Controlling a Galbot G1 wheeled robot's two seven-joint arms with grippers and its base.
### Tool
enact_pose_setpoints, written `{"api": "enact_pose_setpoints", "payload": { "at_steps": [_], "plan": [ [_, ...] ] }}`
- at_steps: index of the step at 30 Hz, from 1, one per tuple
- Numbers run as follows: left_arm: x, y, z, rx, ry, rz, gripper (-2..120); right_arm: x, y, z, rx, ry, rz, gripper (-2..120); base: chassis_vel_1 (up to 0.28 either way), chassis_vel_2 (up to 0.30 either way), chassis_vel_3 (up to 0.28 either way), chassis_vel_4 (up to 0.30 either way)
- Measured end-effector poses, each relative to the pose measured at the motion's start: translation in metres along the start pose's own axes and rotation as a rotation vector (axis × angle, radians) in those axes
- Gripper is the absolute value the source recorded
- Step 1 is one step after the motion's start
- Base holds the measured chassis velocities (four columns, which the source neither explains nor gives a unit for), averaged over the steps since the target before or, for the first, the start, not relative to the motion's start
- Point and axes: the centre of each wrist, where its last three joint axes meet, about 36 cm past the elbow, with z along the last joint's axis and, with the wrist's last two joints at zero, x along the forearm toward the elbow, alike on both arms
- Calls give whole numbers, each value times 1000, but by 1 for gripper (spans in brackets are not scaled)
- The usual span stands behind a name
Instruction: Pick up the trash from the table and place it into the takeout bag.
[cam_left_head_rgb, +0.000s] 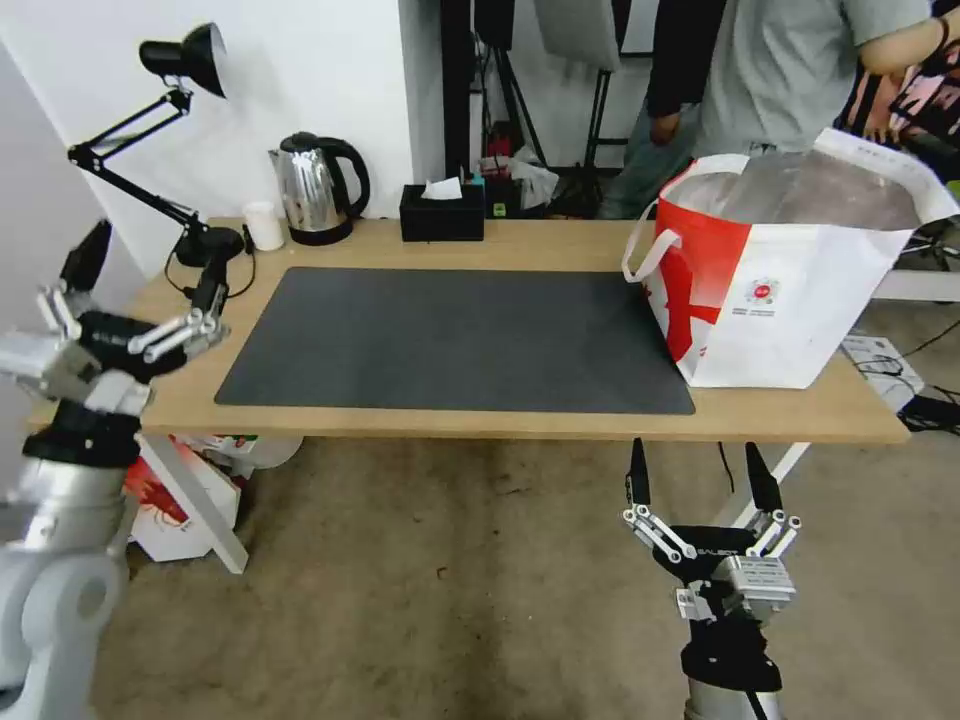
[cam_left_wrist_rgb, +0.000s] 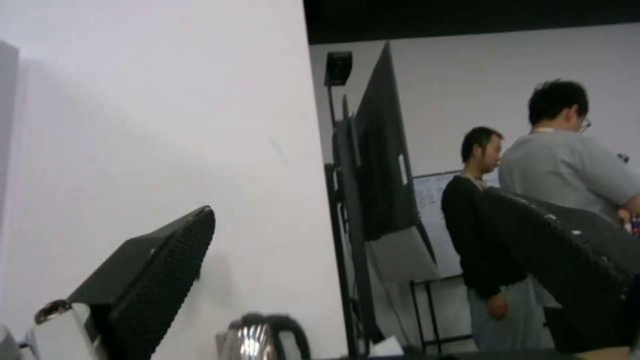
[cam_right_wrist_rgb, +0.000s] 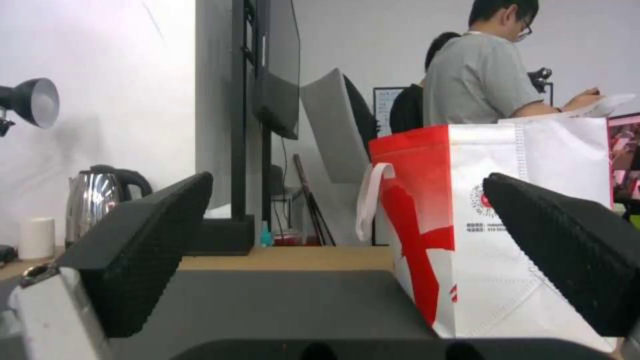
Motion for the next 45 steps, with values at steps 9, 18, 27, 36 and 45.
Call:
{"api": "enact_pose_setpoints", "payload": {
  "at_steps": [9,18,27,36,45],
  "plan": [
    [37,-18,17,20,12,-37,100,0,0,0,0,0,0,100,0,0,0,0],
    [53,-32,26,38,22,-21,100,0,0,0,0,0,0,100,0,0,0,0],
    [77,-48,45,70,43,-23,100,0,0,0,0,0,0,100,0,0,0,0],
    [81,-51,53,84,43,-3,100,0,0,0,0,0,0,100,0,0,0,0],
    [81,-53,48,81,34,-5,100,0,0,0,0,0,0,100,0,0,0,0]
  ]
}}
